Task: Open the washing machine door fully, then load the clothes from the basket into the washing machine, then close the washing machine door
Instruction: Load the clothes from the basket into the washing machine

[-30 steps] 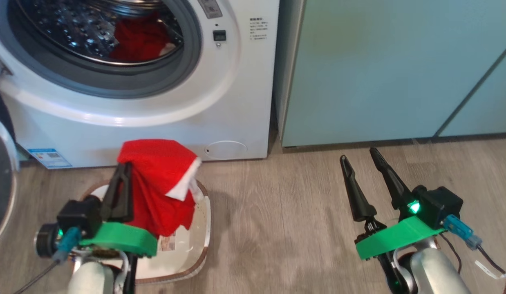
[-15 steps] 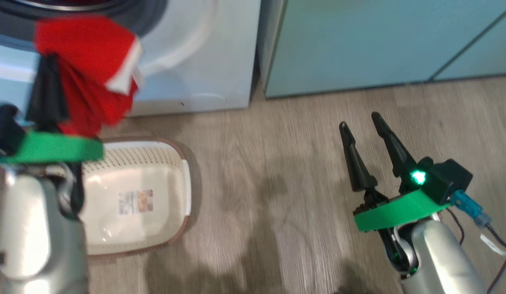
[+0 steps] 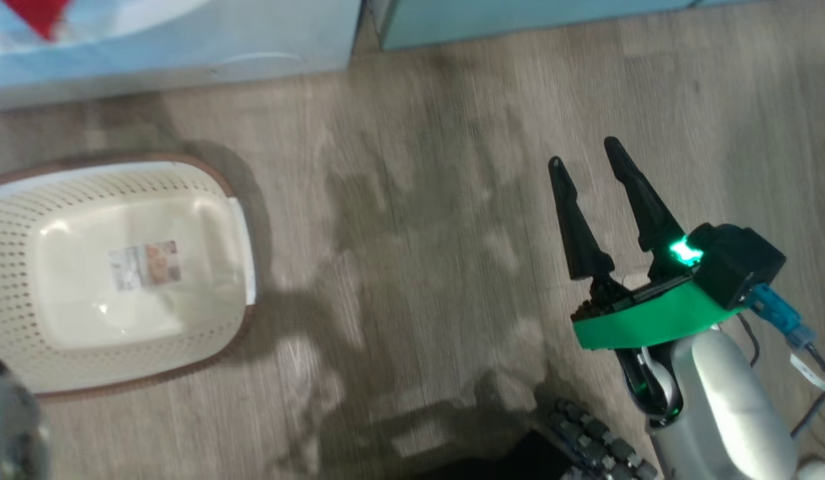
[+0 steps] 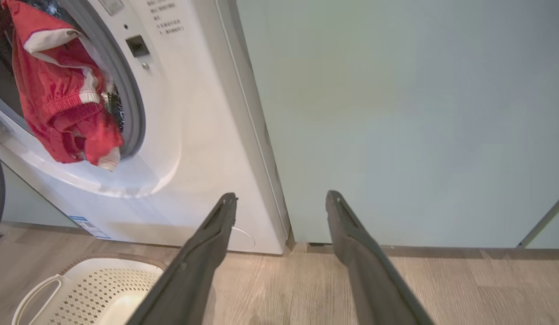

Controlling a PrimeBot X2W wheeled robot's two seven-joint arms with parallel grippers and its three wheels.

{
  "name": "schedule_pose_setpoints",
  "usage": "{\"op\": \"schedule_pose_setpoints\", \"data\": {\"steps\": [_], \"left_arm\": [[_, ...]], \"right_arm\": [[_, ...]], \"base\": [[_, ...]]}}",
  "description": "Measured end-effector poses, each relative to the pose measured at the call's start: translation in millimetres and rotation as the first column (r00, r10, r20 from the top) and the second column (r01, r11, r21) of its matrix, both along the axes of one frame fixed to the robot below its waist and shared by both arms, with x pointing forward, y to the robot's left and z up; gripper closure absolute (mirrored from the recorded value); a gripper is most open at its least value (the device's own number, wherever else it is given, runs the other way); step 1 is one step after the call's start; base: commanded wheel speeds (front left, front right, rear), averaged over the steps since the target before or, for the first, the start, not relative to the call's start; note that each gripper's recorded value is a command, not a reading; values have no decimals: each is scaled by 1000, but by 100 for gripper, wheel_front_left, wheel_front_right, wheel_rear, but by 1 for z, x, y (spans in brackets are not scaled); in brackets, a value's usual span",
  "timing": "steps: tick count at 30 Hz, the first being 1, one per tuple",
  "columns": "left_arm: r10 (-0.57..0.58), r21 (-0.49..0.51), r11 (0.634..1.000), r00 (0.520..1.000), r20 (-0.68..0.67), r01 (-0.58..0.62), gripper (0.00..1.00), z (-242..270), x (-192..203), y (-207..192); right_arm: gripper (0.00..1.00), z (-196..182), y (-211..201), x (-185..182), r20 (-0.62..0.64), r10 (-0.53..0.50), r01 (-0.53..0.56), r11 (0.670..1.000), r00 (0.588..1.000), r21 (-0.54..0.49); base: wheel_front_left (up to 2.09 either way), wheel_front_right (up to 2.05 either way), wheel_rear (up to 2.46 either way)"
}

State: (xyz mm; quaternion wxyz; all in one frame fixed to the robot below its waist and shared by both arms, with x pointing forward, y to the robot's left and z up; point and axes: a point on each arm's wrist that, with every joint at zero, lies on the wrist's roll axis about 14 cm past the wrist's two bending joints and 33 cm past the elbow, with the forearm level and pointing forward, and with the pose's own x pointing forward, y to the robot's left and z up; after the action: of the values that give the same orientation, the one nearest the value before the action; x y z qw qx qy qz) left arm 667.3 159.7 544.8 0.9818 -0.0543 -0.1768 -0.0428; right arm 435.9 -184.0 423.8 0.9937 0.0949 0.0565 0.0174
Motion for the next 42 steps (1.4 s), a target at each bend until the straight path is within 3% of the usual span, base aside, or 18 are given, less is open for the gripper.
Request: {"op": "schedule_pose_setpoints", "data": {"steps": [6, 13, 18, 23, 37, 41, 42], "left_arm": [[-22, 71, 997, 996, -81, 27, 100, -28, 61, -1], [-11, 116, 993, 988, -153, 29, 100, -51, 105, 5], [14, 69, 998, 999, -47, -11, 100, -26, 125, 5], [14, 67, 998, 1000, -7, -14, 100, -17, 133, 1], [-34, 126, 989, 952, -304, 76, 100, -128, 132, -18], [-34, 131, 988, 947, -319, 80, 100, -136, 132, -19], [-30, 134, 988, 947, -319, 76, 85, -136, 132, -19]], "right_arm": [[0, -24, -5, 9, -50, -11, 12, 1000, 999, 10], [0, -46, -2, 11, -103, -6, 9, 999, 995, 34], [0, -52, -7, 14, -117, -16, 20, 999, 993, 32], [0, -57, -10, 14, -129, -25, 29, 999, 991, 29], [0, -67, -8, 20, -141, -14, 19, 999, 990, 36], [0, -68, -6, 20, -145, -10, 16, 999, 989, 41], [0, -68, -6, 20, -145, -11, 17, 999, 989, 45]], "base": [[0, 0, 0], [0, 0, 0], [0, 0, 0], [0, 0, 0], [0, 0, 0], [0, 0, 0], [0, 0, 0]]}}
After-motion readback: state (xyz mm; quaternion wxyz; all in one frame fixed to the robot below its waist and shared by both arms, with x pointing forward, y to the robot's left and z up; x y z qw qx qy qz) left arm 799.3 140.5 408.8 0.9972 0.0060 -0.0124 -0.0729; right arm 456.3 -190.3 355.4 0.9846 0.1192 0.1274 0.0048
